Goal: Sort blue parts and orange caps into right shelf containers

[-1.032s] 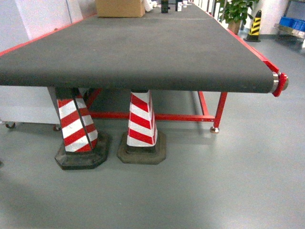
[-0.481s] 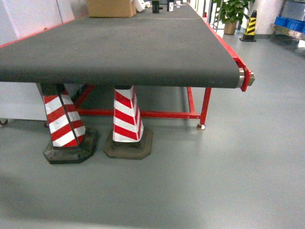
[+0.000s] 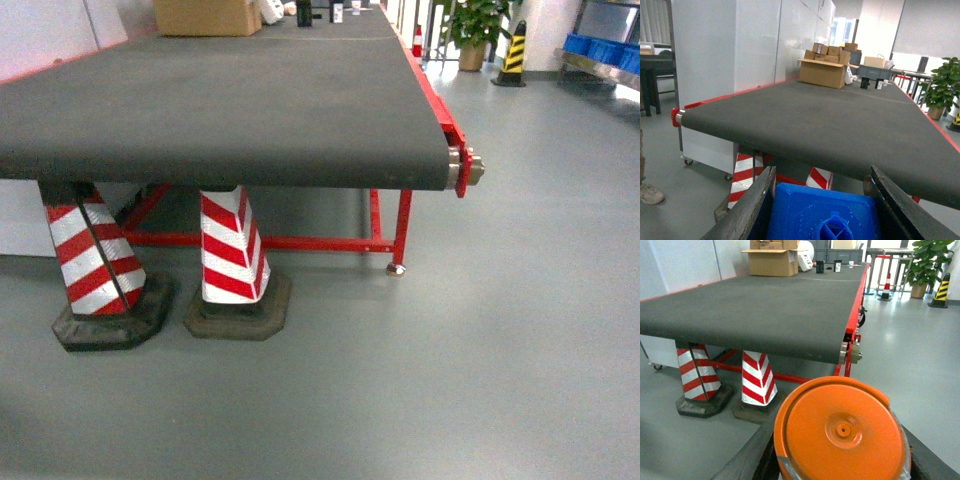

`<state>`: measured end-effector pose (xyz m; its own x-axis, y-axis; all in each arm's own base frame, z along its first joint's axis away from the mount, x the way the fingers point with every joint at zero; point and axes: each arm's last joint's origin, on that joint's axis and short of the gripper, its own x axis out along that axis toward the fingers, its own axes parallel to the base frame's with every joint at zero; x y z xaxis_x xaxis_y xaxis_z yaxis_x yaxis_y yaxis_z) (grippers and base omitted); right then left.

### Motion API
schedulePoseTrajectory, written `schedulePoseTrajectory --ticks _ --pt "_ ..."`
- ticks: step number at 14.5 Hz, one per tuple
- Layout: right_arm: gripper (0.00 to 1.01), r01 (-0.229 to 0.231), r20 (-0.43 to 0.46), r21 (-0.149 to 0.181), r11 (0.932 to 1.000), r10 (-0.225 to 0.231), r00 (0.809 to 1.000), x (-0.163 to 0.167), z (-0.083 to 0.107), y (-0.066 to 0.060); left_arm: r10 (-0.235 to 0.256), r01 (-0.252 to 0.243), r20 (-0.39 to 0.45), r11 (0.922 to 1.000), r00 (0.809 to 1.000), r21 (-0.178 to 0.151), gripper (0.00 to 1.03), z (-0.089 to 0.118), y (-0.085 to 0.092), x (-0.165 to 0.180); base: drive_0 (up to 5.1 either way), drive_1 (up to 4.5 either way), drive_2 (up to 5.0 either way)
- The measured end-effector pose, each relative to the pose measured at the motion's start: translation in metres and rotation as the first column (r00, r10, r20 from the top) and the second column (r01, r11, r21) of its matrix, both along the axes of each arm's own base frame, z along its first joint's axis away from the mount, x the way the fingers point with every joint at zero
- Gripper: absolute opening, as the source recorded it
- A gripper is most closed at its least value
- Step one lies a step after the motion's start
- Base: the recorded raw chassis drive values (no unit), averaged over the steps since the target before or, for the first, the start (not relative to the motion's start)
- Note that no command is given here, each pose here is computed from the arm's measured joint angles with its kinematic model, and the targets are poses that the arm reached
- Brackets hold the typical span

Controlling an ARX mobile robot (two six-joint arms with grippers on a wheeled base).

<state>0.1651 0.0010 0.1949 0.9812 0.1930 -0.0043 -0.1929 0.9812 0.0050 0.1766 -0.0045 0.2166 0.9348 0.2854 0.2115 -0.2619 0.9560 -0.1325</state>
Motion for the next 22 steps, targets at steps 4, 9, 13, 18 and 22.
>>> schedulePoseTrajectory --ticks 4,9,13,18,22 --pt "0.44 0.002 0.0 0.0 1.0 -0.002 1.0 0.0 -0.0001 -0.0001 0.0 0.0 -0.006 1.0 1.0 0.0 0.47 -0.0007 0.0 0.0004 4.9 -0.96 -3.6" --pt "0.44 0.001 -0.003 0.0 1.0 -0.001 1.0 0.0 -0.0004 -0.0001 0.0 0.0 -0.004 1.0 1.0 0.0 0.47 -0.0006 0.0 0.0003 4.8 -0.99 -3.6" --pt "0.44 0.0 -0.003 0.0 1.0 0.0 1.0 0.0 -0.0003 -0.0001 -0.002 0.002 -0.006 1.0 1.0 0.001 0.47 -0.0007 -0.0001 0.0004 4.8 -1.03 -3.7" --pt "0.44 0.0 -0.002 0.0 1.0 0.0 1.0 0.0 -0.0003 -0.0001 -0.002 0.002 -0.01 1.0 1.0 0.001 0.47 -0.0011 -0.0001 0.0004 4.8 -1.02 -3.7" --pt "0.44 0.0 -0.003 0.0 1.0 0.0 1.0 0.0 -0.0004 -0.0001 -0.002 0.002 -0.005 1.0 1.0 0.001 0.47 -0.0005 -0.0001 0.0002 4.7 -1.15 -3.8"
